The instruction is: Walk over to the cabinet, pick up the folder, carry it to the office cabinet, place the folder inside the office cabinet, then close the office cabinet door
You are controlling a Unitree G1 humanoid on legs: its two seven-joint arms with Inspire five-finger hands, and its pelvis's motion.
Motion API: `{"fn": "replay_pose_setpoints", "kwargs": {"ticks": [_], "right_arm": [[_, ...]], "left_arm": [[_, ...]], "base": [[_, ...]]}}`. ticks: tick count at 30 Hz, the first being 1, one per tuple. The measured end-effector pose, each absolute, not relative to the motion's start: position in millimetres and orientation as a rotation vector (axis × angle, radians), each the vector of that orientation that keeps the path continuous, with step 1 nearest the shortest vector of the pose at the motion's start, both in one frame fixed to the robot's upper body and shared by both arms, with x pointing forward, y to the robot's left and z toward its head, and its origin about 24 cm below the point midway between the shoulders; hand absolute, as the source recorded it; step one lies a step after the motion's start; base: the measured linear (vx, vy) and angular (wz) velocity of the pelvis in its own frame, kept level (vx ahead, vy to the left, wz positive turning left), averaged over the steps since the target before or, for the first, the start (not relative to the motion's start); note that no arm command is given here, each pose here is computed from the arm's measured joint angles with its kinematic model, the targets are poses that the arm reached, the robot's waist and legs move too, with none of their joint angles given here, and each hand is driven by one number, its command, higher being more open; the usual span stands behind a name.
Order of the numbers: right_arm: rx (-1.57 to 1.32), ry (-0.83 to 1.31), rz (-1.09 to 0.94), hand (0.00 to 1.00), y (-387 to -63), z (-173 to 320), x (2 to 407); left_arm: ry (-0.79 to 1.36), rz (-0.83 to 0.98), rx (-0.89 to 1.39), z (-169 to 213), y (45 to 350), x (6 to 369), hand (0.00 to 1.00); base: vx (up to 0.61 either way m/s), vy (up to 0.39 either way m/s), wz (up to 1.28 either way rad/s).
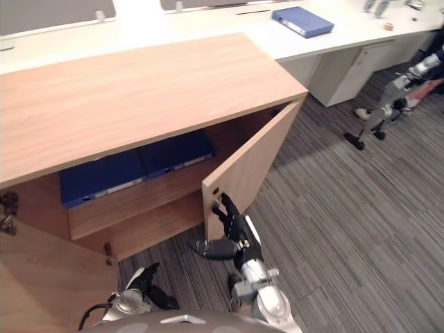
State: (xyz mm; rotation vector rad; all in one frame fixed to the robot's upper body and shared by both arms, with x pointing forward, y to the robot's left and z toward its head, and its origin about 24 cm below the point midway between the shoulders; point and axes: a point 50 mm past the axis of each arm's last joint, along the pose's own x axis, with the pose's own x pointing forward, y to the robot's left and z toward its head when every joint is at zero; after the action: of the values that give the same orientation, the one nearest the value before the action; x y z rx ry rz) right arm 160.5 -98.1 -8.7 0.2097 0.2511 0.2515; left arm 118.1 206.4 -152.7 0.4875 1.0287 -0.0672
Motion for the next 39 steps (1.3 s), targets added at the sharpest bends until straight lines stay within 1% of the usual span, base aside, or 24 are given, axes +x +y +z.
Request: {"fn": "replay_pose_setpoints", "kwargs": {"ticks": [4,6,10,13,15,19,22,28,37,39], "right_arm": [[0.16,0.232,0.186,1.0,-108,-12,190],[0.101,0.212,0.114,1.0,-121,-11,210],[0.05,0.236,0.002,1.0,-142,-17,228],[-0.015,0.254,-0.098,1.0,-161,-19,254],[-0.017,0.262,-0.145,1.0,-167,-20,255],[-0.034,0.291,-0.159,1.0,-169,-23,261],[-0.012,0.294,-0.171,1.0,-166,-24,261],[-0.006,0.317,-0.176,1.0,-172,-30,254],[-0.11,0.525,-0.083,1.0,-176,-77,197],[-0.148,0.618,-0.069,1.0,-178,-94,181]], "left_arm": [[1.027,-0.039,0.463,-152,207,119,1.0],[1.021,-0.022,0.451,-152,207,120,1.0],[1.021,0.014,0.422,-151,208,121,1.0],[1.003,0.028,0.405,-150,207,124,1.0],[1.004,0.044,0.398,-150,208,123,1.0],[0.998,0.068,0.383,-149,209,122,1.0],[0.998,0.071,0.379,-149,210,122,1.0],[1.0,0.074,0.374,-149,209,121,1.0],[1.002,0.064,0.372,-149,208,121,1.0],[1.003,0.054,0.372,-149,208,121,1.0]], "base": [[0.06,0.017,0.24],[0.06,0.007,0.23],[0.05,0.001,0.2],[0.02,0.001,0.24],[0.01,-0.003,0.29],[0.01,-0.002,0.21],[0.02,0.003,0.13],[0.01,0.005,0.07],[0.01,0.001,0.03],[0.0,0.0,0.0]]}}
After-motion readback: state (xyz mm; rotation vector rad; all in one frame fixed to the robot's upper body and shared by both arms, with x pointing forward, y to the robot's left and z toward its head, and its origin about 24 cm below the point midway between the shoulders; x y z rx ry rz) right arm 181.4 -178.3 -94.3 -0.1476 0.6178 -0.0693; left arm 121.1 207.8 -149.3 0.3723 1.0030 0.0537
